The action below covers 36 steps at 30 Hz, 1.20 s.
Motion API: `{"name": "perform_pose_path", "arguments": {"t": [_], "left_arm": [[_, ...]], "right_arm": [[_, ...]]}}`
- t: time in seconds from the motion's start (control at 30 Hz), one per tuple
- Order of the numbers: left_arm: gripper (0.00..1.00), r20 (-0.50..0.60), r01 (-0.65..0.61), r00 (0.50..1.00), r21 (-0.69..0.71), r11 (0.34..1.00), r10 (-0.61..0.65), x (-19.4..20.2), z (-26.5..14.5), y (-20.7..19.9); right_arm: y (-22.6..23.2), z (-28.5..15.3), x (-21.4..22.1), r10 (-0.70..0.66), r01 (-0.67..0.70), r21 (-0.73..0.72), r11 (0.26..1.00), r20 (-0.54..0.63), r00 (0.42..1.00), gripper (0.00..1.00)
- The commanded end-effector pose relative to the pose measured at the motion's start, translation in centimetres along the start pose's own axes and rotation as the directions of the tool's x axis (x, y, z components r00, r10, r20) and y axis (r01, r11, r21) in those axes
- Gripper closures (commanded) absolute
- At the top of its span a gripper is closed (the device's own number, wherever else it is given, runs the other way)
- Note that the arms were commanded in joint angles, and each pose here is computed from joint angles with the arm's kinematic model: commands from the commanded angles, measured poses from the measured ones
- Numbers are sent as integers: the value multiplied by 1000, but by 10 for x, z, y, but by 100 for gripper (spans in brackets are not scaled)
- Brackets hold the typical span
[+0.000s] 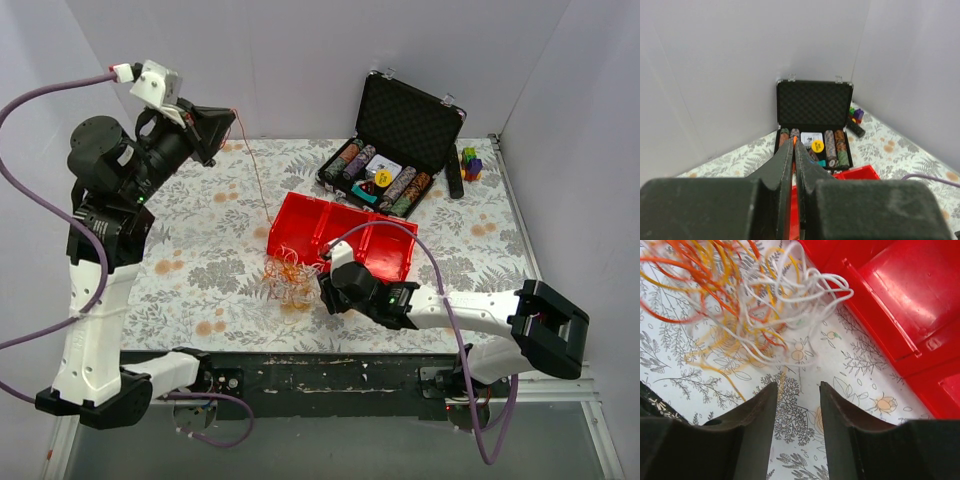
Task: Untangle the cables
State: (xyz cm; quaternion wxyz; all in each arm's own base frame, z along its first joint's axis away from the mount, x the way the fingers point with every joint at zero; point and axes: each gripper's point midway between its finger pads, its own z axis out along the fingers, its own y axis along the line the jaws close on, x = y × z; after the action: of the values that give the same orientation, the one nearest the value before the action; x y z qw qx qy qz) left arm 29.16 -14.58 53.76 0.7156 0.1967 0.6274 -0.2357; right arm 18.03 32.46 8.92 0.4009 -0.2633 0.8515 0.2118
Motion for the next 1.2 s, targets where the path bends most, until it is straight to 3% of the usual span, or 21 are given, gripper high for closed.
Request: {"name": "perform_pose_path", "arguments": {"t": [0.0,0.13,0.17,0.2,0.33,0.43,0.57,0.83,1.0,1.07,1.17], "left_arm": [[100,141,29,990,2,1000,-29,-55,-10,-8],[100,213,32,977,-3,999,-31,-87,-15,-10],[100,211,28,977,27,999,-33,-88,-15,-15],[100,204,26,978,59,998,-38,-88,-16,-22],[100,168,45,983,181,982,-76,-80,-19,-44],[100,161,52,983,216,975,-88,-81,-21,-50],[100,168,59,979,292,955,-112,-94,-25,-65],[100,175,51,976,410,911,-133,-112,-42,-90],[100,172,35,978,429,903,-119,-108,-52,-96],[100,176,28,978,422,906,-112,-108,-54,-96],[100,186,16,978,401,916,-98,-106,-54,-93]], "right_arm": [[-8,-3,3,57,-57,45,997,14,998,59],[-19,-12,18,89,-88,81,993,-9,996,85],[-22,-16,22,88,-85,88,992,-20,996,86],[-19,-22,18,84,-84,79,993,-5,996,83],[-4,-46,-32,71,-72,0,997,142,987,48],[20,-63,-89,52,-28,-91,995,276,960,37],[52,-65,-138,-2,68,-160,985,385,923,33],[59,-30,-177,-134,171,-42,984,449,883,32],[54,-18,-184,-141,170,-26,985,442,886,39],[54,-18,-181,-143,177,-38,983,436,888,49],[51,-20,-168,-128,163,-52,985,415,901,75]]}}
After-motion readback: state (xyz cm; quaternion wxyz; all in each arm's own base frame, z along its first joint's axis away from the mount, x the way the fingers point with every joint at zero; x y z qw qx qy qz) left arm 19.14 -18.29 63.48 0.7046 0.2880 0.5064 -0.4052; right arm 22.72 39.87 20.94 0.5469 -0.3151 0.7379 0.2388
